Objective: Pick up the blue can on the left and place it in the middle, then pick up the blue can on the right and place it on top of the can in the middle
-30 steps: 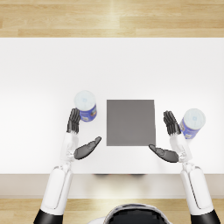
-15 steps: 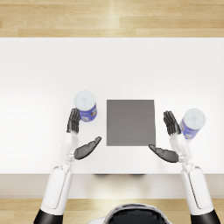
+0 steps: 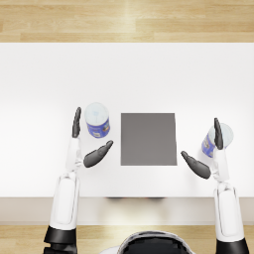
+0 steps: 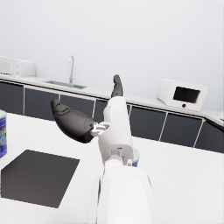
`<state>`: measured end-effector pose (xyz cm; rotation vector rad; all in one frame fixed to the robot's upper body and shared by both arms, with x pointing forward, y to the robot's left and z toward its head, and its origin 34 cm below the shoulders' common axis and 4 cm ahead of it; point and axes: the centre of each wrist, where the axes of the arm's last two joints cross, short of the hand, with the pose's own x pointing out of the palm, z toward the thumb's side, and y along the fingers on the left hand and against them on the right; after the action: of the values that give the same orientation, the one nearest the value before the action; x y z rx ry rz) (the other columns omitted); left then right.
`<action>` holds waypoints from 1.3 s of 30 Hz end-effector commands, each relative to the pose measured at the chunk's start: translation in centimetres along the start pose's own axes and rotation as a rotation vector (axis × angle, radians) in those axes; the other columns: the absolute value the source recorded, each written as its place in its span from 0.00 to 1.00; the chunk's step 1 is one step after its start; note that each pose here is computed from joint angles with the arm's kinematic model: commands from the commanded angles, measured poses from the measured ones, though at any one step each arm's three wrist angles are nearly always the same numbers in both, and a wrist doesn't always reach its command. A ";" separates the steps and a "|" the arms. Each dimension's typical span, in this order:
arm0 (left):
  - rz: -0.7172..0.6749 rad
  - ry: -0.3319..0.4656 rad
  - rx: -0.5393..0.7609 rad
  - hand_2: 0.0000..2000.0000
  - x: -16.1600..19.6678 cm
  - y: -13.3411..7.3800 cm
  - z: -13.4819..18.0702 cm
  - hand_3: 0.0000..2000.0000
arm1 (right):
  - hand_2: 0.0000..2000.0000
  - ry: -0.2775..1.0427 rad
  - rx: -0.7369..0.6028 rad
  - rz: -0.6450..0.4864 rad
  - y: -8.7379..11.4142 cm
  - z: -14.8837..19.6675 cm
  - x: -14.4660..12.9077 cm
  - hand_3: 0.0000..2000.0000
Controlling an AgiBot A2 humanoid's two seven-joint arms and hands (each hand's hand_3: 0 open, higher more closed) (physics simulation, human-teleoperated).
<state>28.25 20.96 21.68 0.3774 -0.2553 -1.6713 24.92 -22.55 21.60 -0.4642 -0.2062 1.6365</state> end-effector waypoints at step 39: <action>0.087 -0.048 -0.524 0.00 0.5 3.8 -13.0 0.00 | 0.00 -0.029 0.515 -0.222 0.7 -13.7 -4.0 0.00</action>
<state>36.04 20.74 10.41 -0.0720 0.1411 -1.5919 29.58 -28.37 9.60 -0.0254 0.1393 1.4126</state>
